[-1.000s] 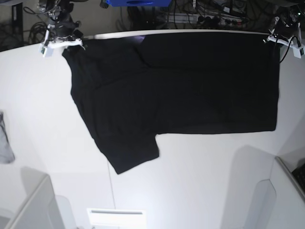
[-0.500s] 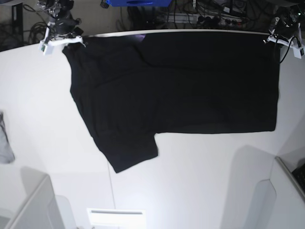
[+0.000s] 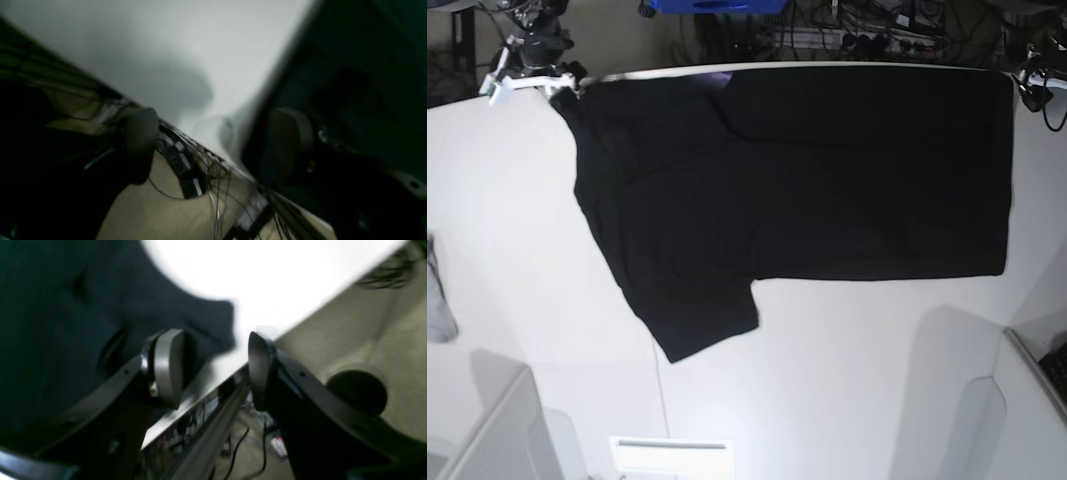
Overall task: Fold the T-shirt properly
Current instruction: 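Pull the shirt's shoulder edge taut with both grippers and release, then move both grippers down the shirt sides to grasp the hem corners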
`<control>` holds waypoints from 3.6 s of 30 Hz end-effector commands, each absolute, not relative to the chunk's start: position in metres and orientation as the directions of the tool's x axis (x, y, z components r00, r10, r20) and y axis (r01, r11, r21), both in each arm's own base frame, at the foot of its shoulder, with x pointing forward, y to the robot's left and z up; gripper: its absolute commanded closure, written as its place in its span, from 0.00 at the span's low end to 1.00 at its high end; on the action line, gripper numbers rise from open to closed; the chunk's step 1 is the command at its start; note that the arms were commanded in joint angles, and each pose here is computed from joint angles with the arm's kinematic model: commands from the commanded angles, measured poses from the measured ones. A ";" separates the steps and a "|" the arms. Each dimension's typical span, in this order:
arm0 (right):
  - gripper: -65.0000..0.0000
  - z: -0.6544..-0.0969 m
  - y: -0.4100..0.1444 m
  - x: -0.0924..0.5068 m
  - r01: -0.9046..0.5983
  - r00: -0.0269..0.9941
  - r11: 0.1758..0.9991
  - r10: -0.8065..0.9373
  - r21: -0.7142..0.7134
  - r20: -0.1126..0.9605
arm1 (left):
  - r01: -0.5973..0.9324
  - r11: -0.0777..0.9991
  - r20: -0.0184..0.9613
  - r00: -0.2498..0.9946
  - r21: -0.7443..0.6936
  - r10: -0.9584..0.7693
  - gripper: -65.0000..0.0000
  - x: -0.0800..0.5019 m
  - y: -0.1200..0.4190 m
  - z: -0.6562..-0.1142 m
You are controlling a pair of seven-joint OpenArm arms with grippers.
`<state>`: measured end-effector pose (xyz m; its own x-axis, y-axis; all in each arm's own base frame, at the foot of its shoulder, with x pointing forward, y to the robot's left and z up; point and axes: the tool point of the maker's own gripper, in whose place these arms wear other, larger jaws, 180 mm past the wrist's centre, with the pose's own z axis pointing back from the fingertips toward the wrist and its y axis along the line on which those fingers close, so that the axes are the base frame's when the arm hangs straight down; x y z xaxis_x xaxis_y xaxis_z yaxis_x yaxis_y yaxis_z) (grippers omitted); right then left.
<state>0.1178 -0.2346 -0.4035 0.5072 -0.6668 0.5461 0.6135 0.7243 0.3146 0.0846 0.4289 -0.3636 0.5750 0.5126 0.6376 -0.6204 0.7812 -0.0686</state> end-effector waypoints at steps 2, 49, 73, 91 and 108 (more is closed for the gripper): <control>0.54 -0.386 -0.254 0.133 0.609 0.453 0.727 -0.646 0.316 0.614 | -0.630 0.775 0.699 0.530 -0.056 0.481 0.22 0.090 0.447 -0.340; 0.42 -0.383 -0.170 0.486 0.080 0.731 0.926 -0.306 0.369 0.609 | -0.424 0.903 0.780 0.589 0.073 0.214 0.35 0.285 0.457 -0.306; 0.43 -0.421 -0.107 0.483 -0.067 0.816 0.956 -0.112 0.286 0.567 | -0.424 0.903 0.777 0.592 0.073 0.215 0.34 0.284 0.456 -0.308; 1.00 -0.432 -0.101 0.474 -0.110 0.822 0.962 -0.053 0.249 0.568 | -0.394 0.919 0.700 0.660 0.014 0.272 0.14 0.335 0.462 -0.341; 1.00 -0.431 -0.102 0.474 -0.111 0.822 0.963 -0.050 0.246 0.568 | -0.376 0.924 0.668 0.669 -0.075 0.326 0.13 0.372 0.434 -0.377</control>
